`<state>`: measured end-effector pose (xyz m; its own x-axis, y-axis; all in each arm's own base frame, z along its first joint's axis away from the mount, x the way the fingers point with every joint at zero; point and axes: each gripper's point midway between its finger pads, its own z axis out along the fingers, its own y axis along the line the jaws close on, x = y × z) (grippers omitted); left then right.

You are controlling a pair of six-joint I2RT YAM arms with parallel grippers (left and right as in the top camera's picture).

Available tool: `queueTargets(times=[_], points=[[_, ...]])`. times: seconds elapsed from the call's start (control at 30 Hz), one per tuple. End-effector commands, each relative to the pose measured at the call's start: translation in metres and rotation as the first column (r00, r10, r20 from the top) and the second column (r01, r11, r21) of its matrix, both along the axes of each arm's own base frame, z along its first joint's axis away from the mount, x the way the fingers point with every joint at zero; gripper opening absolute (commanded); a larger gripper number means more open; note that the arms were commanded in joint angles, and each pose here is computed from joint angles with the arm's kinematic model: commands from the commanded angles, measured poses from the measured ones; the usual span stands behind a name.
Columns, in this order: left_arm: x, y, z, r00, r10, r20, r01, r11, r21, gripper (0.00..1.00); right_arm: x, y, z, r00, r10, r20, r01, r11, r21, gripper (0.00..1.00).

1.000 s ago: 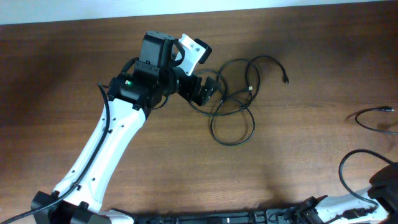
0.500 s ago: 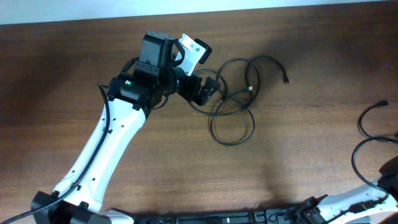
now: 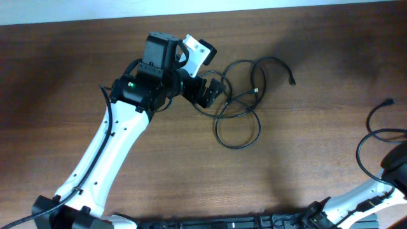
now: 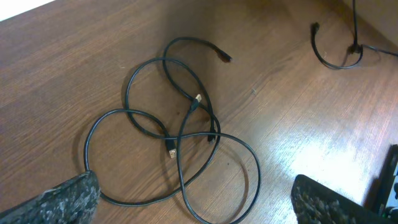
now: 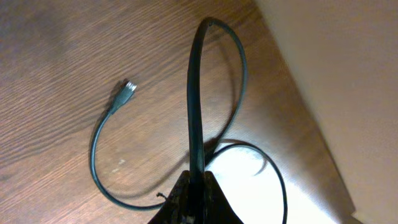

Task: Untangle cables

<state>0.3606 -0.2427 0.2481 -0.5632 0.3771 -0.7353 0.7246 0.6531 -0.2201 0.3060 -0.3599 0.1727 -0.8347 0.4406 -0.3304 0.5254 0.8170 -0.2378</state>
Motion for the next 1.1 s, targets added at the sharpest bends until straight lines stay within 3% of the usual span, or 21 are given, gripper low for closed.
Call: queueTargets(times=[0.0, 0.2, 0.23, 0.37, 0.5, 0.77, 1.07], points=[[-0.001, 0.002, 0.011, 1.0, 0.015, 0.021, -0.015, 1.0, -0.012, 0.99, 0.012, 0.023, -0.028, 0.997, 0.055, -0.05, -0.054, 0.998, 0.039, 0.04], [-0.001, 0.002, 0.011, 1.0, 0.015, 0.021, -0.014, 1.0, -0.012, 0.99, 0.025, 0.058, -0.071, 0.984, 0.136, -0.117, -0.128, 0.989, 0.069, 0.04], [-0.001, 0.002, 0.011, 1.0, 0.015, 0.021, -0.014, 1.0, -0.012, 0.99, 0.025, 0.063, -0.077, 0.981, 0.146, -0.125, -0.137, 0.988, 0.078, 0.1], [-0.001, 0.002, 0.011, 1.0, 0.015, 0.02, -0.014, 1.0, -0.012, 0.99, 0.026, 0.079, -0.093, 0.973, 0.174, -0.149, -0.16, 0.982, 0.105, 0.56], [-0.001, 0.002, 0.011, 1.0, 0.015, 0.021, -0.015, 1.0, -0.012, 0.99, 0.028, 0.085, -0.094, 0.981, 0.144, -0.133, -0.129, 0.985, 0.118, 0.7], [-0.001, 0.002, 0.011, 1.0, 0.015, 0.021, -0.015, 1.0, -0.012, 0.99, 0.06, 0.151, -0.097, 0.967, 0.248, 0.052, -0.25, 0.9, 0.356, 0.71], [-0.001, 0.002, 0.011, 1.0, 0.015, 0.021, -0.015, 1.0, -0.012, 0.99, 0.076, 0.202, -0.11, 0.932, 0.358, 0.047, -0.348, 0.855, 0.384, 0.72]])
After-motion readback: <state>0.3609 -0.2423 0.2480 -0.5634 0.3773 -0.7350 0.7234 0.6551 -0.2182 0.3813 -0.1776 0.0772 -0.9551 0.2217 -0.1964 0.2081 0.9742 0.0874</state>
